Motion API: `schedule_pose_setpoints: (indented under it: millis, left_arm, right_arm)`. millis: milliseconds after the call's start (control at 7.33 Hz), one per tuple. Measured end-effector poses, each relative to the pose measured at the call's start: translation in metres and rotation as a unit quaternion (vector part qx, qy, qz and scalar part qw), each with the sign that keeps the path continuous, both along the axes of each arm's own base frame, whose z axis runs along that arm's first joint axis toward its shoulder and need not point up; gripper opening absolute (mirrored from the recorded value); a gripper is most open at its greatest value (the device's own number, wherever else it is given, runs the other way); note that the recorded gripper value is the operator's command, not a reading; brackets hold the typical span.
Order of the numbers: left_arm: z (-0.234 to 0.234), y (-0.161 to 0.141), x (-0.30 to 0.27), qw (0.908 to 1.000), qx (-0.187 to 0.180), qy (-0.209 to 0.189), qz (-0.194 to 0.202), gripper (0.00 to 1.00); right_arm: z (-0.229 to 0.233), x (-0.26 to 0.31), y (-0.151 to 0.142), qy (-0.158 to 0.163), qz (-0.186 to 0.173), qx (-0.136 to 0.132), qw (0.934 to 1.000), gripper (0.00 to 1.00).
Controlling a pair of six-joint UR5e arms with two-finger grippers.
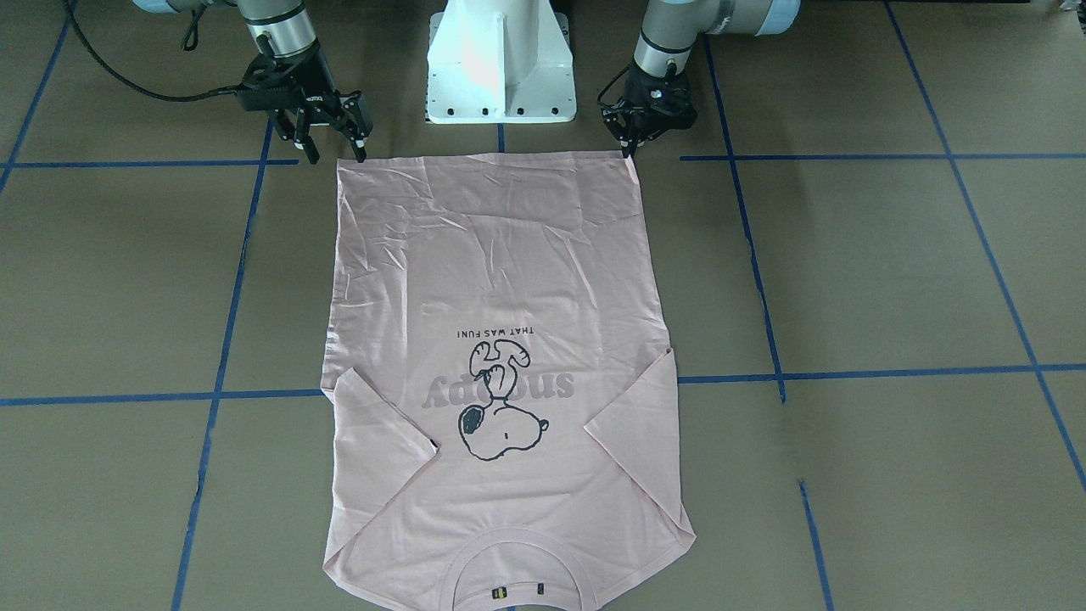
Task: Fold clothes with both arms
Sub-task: 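Pinch the hem corners with both grippers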
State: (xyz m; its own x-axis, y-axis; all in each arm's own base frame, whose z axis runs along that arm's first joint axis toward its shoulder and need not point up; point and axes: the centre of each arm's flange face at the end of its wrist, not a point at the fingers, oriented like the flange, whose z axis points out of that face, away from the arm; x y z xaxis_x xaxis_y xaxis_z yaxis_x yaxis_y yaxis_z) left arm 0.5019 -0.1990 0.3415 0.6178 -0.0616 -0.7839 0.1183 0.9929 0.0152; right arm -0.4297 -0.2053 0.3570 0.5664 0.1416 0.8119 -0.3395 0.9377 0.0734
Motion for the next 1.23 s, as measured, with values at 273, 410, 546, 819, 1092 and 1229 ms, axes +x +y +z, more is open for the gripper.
schedule_pose_setpoints:
  millis: [273, 410, 546, 819, 1092, 1229]
  left_arm:
    - [0.0, -0.001, 0.001, 1.0, 0.005, -0.001, -0.003, 0.0]
    - [0.0, -0.003, 0.001, 0.9999, 0.013, -0.002, -0.006, 0.0]
    - [0.0, -0.004, 0.001, 0.9997, 0.022, -0.004, -0.006, 0.0]
    - [-0.001, -0.006, 0.001, 0.9993, 0.035, -0.006, -0.007, 0.0]
    - [-0.002, -0.008, 0.001, 0.9991, 0.041, -0.006, -0.01, 0.0]
    - [-0.002, -0.01, 0.001, 0.999, 0.042, -0.007, -0.012, 0.0]
  right_arm:
    - [0.006, -0.009, 0.012, 0.004, 0.002, -0.002, 1.0, 0.56]
    - [0.013, -0.015, 0.018, 0.01, 0.001, -0.001, 0.9999, 0.53]
    - [0.019, -0.018, 0.022, 0.017, -0.001, -0.001, 0.9999, 0.52]
    - [0.03, -0.022, 0.024, 0.029, -0.002, -0.001, 0.9996, 0.52]
    - [0.036, -0.025, 0.024, 0.035, -0.002, 0.0, 0.9994, 0.51]
    - [0.037, -0.027, 0.024, 0.035, -0.002, 0.0, 0.9994, 0.51]
